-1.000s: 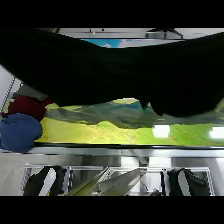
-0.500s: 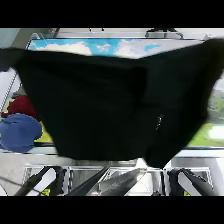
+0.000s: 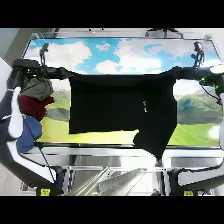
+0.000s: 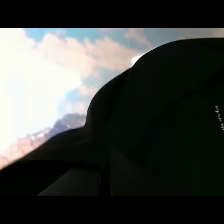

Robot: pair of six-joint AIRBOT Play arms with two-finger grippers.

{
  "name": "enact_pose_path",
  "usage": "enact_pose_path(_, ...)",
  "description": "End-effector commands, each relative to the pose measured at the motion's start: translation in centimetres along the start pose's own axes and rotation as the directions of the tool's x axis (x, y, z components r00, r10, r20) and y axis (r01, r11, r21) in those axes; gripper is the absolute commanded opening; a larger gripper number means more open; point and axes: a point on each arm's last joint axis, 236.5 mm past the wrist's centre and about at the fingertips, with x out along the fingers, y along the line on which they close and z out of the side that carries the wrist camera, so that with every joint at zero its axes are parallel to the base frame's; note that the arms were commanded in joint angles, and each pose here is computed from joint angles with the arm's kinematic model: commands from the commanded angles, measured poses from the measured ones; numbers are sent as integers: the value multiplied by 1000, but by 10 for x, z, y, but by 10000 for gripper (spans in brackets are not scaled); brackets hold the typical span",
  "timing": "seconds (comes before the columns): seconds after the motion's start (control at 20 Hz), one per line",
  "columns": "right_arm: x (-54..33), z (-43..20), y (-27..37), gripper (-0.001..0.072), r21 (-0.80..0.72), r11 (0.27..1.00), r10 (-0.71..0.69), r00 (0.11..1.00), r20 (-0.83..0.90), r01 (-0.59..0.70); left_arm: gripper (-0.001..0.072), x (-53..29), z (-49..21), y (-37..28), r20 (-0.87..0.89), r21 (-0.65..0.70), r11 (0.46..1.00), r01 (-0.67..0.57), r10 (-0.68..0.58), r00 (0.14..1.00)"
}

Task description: Fold the shirts.

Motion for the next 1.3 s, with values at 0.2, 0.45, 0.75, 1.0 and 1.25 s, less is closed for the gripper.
enact_pose_path(0.2, 4, -31, -50, 20, 81, 997, -8, 989, -148, 20, 11, 26, -19, 49, -179, -7, 992, -123, 120, 976)
enact_pose_path(0.45, 17, -92, -78, 20, 74, 993, -64, 946, -318, 92, 11, 40, -52, 64, -320, 50, 970, -237, 241, 916)
enact_pose_path(0.75, 28, -117, -89, 21, 54, 992, -86, 917, -389, 116, 11, 56, -88, 76, -450, 77, 952, -297, 299, 842)
enact_pose_path(1.0, 27, -119, -94, 21, 43, 989, -110, 911, -396, 138, 10, 58, -94, 77, -472, 54, 953, -298, 287, 834)
enact_pose_path(1.25, 27, -115, -84, 150, 54, 987, -121, 909, -400, 155, 342, 47, -78, 63, -463, 66, 958, -280, 278, 842)
